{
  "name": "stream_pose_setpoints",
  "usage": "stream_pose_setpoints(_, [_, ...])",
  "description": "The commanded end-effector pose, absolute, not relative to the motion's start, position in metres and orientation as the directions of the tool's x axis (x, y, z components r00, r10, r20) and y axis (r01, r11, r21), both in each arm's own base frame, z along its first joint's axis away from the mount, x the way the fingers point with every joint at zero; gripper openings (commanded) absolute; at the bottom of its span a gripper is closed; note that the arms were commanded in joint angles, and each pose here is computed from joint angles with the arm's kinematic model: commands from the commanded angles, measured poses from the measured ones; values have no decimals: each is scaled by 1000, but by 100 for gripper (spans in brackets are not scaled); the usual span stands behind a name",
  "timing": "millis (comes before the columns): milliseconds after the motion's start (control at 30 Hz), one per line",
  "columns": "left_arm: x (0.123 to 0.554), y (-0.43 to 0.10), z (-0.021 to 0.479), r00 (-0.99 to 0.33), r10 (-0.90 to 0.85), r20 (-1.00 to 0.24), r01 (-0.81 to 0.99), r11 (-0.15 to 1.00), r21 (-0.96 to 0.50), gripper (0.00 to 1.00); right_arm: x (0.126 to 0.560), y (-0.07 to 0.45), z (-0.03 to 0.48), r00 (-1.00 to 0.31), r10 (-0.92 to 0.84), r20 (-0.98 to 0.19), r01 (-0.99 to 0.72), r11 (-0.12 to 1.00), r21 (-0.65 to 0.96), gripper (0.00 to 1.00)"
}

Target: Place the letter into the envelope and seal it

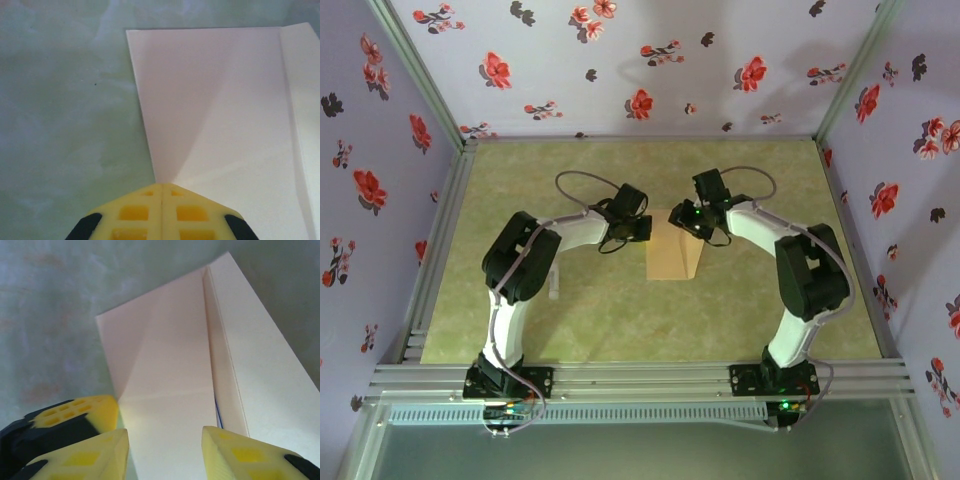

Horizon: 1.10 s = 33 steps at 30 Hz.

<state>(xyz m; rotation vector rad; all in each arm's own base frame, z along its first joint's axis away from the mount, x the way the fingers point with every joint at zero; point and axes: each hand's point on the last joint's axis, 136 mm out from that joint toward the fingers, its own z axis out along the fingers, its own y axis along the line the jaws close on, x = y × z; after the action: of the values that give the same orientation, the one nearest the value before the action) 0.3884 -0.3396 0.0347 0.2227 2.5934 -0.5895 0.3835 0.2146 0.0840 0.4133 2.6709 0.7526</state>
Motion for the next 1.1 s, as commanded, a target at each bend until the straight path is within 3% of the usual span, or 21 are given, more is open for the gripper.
stream_pose_setpoints(0, [393, -343, 89, -819, 56, -571, 324, 867, -379, 15, 385, 202, 108, -886, 357, -296, 162, 837, 522, 44])
stream_pose_setpoints(100, [392, -332, 119, -789, 41, -613, 334, 866, -372, 37, 380, 195, 117, -878, 358, -317, 156, 841, 518, 47])
stream_pose_setpoints(200, [389, -316, 150, -762, 17, -647, 334, 866, -372, 68, 378, 186, 126, -859, 381, -343, 159, 834, 528, 56])
stream_pose_setpoints(267, [383, -302, 168, -753, 11, -658, 333, 869, -366, 93, 374, 177, 127, -843, 405, -355, 175, 830, 530, 72])
stream_pose_setpoints(300, [380, -295, 176, -752, 11, -659, 331, 872, -362, 99, 374, 174, 129, -836, 408, -367, 171, 829, 532, 81])
stream_pose_setpoints(333, [376, -286, 182, -753, 10, -658, 324, 876, -358, 100, 373, 171, 132, -827, 411, -384, 168, 832, 529, 98])
stream_pose_setpoints(367, [373, -276, 188, -754, 6, -656, 315, 880, -354, 100, 372, 167, 134, -819, 414, -397, 169, 836, 522, 100])
stream_pose_setpoints(567, [341, -190, 196, -819, -70, -570, 136, 940, -312, 100, 371, 153, 145, -782, 408, -472, 132, 848, 514, 100])
stream_pose_setpoints(800, [272, -109, 171, -879, -119, -462, -38, 983, -180, 100, 382, 155, 123, -782, 543, -307, 145, 637, 758, 100])
stream_pose_setpoints(867, [256, -100, 158, -895, -139, -425, -72, 983, -170, 100, 375, 164, 114, -819, 488, -303, 139, 680, 720, 100])
stream_pose_setpoints(1067, [228, -87, 116, -934, -153, -322, -121, 986, -117, 100, 354, 208, 117, -869, 229, -439, -13, 876, 481, 100])
